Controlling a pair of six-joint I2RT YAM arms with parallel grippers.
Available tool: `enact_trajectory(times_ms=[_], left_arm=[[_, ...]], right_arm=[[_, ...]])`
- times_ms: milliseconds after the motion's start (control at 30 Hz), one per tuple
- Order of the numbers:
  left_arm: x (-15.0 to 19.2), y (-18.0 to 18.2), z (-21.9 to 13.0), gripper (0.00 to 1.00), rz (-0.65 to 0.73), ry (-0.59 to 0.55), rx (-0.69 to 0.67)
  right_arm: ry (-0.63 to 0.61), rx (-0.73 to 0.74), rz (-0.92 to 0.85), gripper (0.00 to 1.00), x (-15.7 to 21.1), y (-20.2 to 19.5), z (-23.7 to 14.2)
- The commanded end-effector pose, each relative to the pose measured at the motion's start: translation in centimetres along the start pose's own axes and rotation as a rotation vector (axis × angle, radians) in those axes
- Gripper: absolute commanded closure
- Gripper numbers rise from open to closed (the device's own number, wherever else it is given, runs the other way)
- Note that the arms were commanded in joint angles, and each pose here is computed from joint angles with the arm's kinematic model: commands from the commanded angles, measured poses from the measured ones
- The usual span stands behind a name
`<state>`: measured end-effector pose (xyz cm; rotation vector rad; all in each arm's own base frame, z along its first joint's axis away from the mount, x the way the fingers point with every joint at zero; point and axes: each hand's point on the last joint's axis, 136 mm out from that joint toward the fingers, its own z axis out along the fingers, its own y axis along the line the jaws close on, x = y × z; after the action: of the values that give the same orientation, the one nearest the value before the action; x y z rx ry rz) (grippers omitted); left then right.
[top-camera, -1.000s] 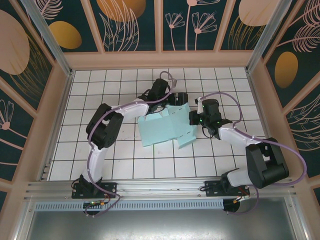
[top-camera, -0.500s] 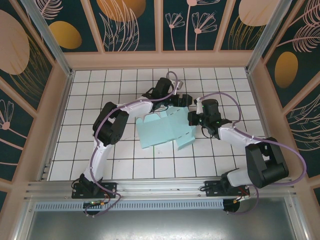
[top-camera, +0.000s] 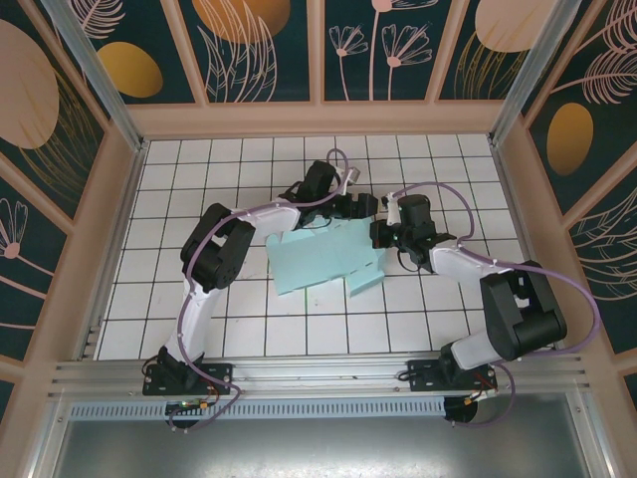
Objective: Fold the paper box
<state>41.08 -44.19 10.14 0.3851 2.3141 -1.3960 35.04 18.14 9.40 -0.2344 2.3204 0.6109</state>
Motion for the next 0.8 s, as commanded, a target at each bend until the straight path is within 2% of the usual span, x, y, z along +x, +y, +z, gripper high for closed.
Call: enact_trajectory(times_ms=[0, 200, 433, 767], left_arm=[[-0.9, -2.8, -0.3, 0.18, -0.002, -0.049, 0.084], [-2.6, -2.7, -1.4, 0.16, -0.003, -0.177, 0.048], [-2.4, -3.4, -1.2, 0.18, -0.052, -0.158, 0.103], [-2.7, -2.6, -3.6, 0.18, -0.003, -0.173, -0.024]], right_arm=[[-0.058, -0.105, -0.047, 1.0, -2.2, 2.5, -0.4], [-0.109, -0.147, -0.108, 1.0, -2.1, 3.1, -1.1], [-0.108, -0.158, -0.096, 1.0, -1.8, 2.8, -0.8], [-0.107, -0.127, -0.08, 1.0, -1.5, 1.9, -1.0]])
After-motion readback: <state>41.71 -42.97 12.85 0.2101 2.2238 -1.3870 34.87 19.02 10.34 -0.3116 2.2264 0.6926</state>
